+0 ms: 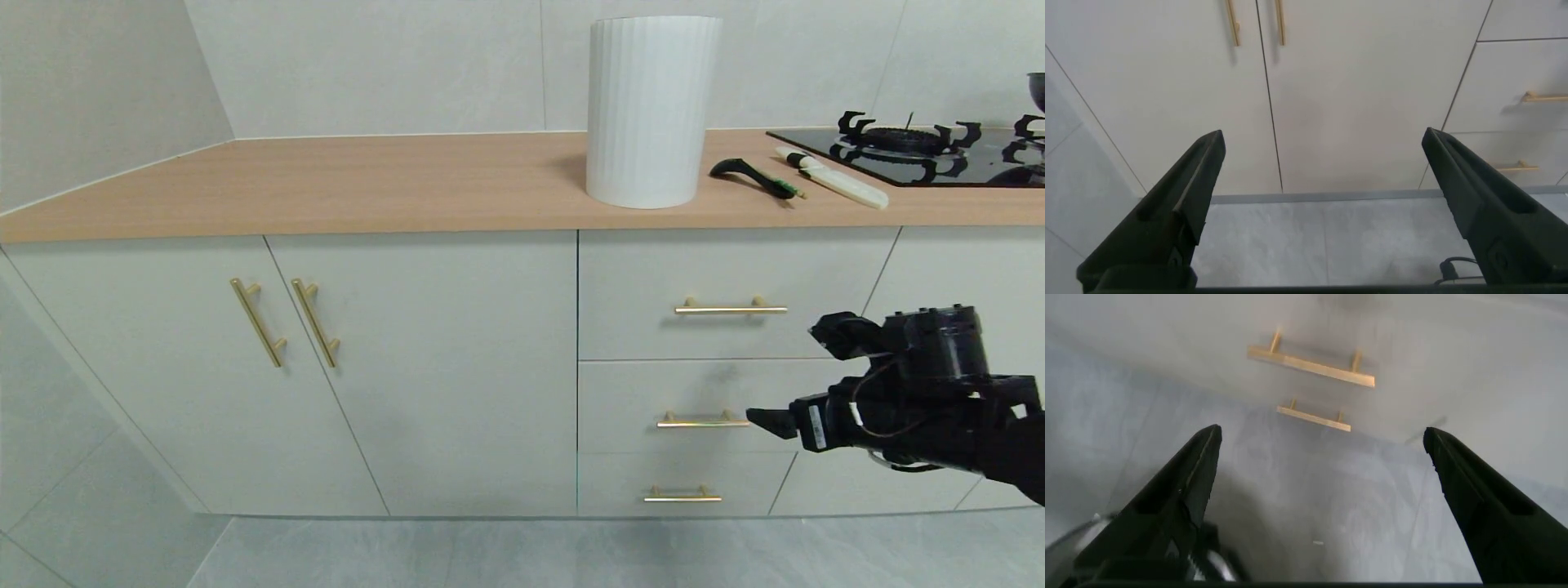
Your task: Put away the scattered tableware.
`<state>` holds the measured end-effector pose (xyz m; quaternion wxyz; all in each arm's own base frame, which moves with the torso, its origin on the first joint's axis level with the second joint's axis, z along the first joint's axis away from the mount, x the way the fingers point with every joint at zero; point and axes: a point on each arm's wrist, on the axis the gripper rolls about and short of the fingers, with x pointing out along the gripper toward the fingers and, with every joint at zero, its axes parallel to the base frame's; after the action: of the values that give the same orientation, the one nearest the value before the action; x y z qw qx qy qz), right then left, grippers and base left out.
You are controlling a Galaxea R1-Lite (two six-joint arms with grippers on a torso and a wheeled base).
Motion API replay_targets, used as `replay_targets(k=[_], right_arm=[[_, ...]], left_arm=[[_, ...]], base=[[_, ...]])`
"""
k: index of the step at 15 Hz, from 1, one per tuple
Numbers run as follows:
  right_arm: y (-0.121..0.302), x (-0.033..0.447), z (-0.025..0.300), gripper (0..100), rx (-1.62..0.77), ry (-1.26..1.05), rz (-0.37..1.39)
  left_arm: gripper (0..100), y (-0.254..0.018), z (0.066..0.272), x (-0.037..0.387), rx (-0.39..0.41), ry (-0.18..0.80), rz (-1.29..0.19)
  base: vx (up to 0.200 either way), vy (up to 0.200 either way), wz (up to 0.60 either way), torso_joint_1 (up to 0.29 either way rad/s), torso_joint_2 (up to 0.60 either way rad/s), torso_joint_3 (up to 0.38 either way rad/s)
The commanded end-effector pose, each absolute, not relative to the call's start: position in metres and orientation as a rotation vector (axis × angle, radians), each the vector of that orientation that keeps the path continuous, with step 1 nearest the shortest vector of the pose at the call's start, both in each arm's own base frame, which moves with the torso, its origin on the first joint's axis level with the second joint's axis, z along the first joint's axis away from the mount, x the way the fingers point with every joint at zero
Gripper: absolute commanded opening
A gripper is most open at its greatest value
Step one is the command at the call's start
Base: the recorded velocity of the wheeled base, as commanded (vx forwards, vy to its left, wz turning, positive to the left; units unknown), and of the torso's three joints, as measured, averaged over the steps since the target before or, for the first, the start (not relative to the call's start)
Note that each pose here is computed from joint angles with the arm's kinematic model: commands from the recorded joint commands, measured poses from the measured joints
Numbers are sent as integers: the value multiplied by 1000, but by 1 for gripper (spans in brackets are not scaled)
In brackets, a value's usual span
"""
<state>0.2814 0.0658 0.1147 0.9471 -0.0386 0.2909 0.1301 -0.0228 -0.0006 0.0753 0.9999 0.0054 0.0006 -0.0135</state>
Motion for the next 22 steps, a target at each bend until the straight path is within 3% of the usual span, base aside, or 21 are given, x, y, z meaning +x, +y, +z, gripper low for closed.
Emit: replay_targets(k=[1,9,22], right_arm=[[74,318,82,100,-89,668,248],[85,353,14,100,-92,648,149],[92,384,-32,100,-40,557,81]], left_arm=[[100,-1,75,-23,11,1,-28],[100,-1,75,-23,11,1,-28],[100,-1,75,-23,11,1,-28]], base=[[0,0,0,0,0,0],[0,0,0,0,0,0],[0,0,0,0,0,0]])
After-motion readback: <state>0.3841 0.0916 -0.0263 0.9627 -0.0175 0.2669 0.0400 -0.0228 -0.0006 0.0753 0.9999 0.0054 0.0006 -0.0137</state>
